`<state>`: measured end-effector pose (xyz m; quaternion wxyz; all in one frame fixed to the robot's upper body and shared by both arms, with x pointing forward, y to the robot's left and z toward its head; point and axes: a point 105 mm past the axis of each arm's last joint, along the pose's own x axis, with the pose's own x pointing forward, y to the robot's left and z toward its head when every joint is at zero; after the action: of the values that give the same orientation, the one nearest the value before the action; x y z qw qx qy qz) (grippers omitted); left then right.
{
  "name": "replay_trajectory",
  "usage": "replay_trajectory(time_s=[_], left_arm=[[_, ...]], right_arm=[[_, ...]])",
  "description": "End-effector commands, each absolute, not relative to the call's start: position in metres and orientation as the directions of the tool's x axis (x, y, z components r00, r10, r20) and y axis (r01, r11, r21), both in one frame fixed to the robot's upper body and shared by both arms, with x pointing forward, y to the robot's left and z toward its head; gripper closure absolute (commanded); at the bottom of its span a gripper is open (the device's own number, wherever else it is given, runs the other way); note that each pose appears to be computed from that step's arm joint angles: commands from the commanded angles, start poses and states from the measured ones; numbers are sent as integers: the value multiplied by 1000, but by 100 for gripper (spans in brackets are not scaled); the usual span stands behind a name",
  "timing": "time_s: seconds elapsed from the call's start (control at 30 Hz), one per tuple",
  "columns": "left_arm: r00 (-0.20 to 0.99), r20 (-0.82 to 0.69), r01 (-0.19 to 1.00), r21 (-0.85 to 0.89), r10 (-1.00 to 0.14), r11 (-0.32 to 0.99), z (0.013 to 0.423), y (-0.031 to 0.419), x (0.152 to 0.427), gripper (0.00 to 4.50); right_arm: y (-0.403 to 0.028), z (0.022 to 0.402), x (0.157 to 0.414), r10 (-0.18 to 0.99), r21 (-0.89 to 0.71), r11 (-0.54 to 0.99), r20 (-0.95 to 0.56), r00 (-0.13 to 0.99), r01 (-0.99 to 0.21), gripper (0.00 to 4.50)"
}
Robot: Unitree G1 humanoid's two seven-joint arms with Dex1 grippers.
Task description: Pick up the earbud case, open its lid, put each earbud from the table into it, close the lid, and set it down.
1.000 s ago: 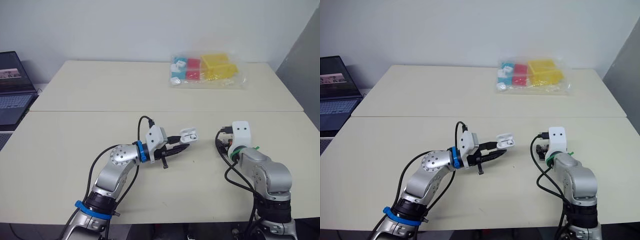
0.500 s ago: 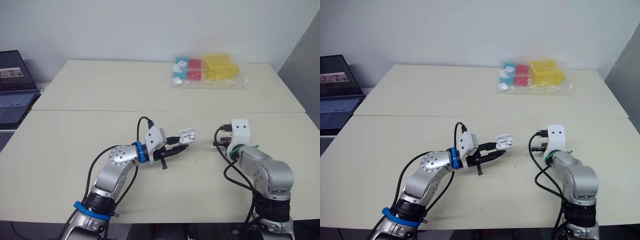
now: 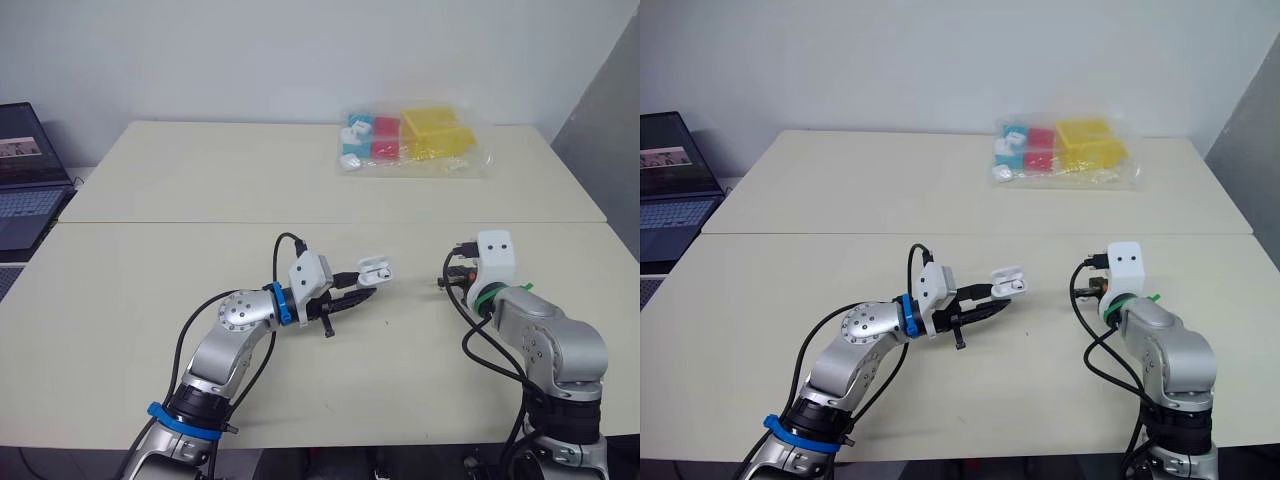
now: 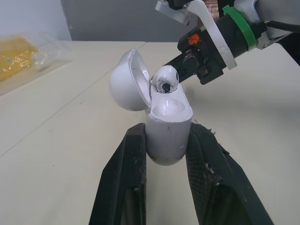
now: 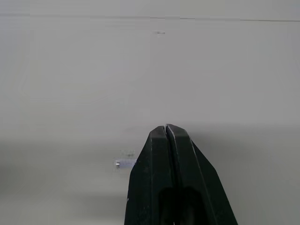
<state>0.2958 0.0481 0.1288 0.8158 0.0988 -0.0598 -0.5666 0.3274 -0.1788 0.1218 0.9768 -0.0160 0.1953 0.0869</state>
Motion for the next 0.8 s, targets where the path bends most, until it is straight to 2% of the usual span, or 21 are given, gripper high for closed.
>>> replay_trajectory(time_s=[0.03, 0.13, 0.33, 0.43, 0.6, 0.8], left_arm=[[328, 35, 903, 282, -944, 324, 149, 44, 293, 370], [326, 35, 903, 284, -945, 322, 150, 43, 294, 370], [328, 30, 903, 283, -944, 323, 150, 44, 293, 370], [331, 28, 902, 283, -943, 326, 150, 45, 293, 370], [324, 27, 905, 283, -946, 318, 151, 44, 292, 370], [321, 24, 905, 287, -947, 314, 151, 44, 292, 370]], right_arm=[[-176, 147, 325, 216, -52, 969, -291, 932, -241, 414], [-175, 149, 323, 238, -72, 960, -292, 926, -270, 326], [-173, 146, 312, 267, -103, 944, -317, 910, -313, 98], [-178, 140, 306, 243, -115, 947, -352, 904, -299, 1], [-189, 123, 303, 191, -142, 953, -409, 892, -269, 0], [-194, 107, 309, 197, -155, 944, -442, 875, -291, 0]])
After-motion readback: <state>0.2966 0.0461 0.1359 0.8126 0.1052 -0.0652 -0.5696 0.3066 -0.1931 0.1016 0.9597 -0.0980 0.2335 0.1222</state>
